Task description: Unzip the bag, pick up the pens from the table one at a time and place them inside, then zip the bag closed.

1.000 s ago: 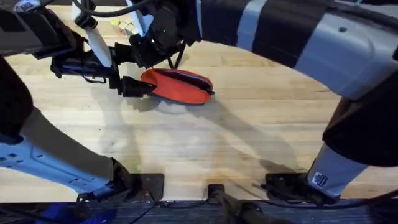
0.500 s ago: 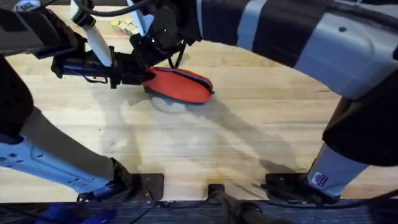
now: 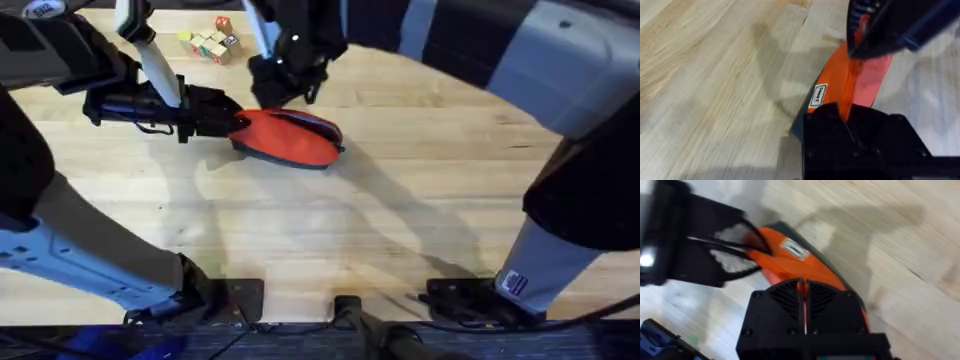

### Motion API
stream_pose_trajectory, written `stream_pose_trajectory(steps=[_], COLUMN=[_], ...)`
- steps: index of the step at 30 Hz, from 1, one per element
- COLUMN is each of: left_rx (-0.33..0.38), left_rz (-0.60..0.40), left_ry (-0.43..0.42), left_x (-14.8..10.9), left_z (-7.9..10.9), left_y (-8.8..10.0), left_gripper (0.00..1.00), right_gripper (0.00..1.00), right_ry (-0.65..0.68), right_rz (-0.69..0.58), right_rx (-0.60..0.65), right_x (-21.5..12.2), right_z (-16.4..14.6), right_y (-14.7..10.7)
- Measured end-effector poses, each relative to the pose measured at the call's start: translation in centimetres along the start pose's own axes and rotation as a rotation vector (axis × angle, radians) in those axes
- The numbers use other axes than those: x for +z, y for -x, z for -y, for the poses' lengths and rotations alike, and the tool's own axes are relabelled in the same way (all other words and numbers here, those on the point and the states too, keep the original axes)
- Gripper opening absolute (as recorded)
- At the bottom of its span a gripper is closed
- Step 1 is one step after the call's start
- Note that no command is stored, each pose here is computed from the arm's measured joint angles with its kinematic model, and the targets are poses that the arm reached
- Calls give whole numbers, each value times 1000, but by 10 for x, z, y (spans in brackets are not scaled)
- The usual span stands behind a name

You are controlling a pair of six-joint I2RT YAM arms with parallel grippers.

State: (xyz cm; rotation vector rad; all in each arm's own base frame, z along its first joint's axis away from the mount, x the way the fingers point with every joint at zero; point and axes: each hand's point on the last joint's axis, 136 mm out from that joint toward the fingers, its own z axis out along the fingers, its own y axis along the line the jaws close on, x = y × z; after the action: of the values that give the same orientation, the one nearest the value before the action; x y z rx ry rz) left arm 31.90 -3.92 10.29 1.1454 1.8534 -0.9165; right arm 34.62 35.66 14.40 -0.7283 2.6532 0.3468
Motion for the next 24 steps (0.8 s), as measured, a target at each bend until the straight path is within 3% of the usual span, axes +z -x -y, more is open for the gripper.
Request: stream_pose_trajectory(steps=[14, 24], left_rx=[-13, -23], left_rz=[-2, -5], left_ry=[-7, -13], left_x=[0, 0], left_z=[2, 4], left_y=[0, -1], left_gripper=[43, 43], right_gripper=[33, 33], right_ry=[-101, -147], right_rz=[-157, -191], right_rx=[127, 205], right_x=[-7, -14], right_z=[73, 114], right_y=[-30, -37])
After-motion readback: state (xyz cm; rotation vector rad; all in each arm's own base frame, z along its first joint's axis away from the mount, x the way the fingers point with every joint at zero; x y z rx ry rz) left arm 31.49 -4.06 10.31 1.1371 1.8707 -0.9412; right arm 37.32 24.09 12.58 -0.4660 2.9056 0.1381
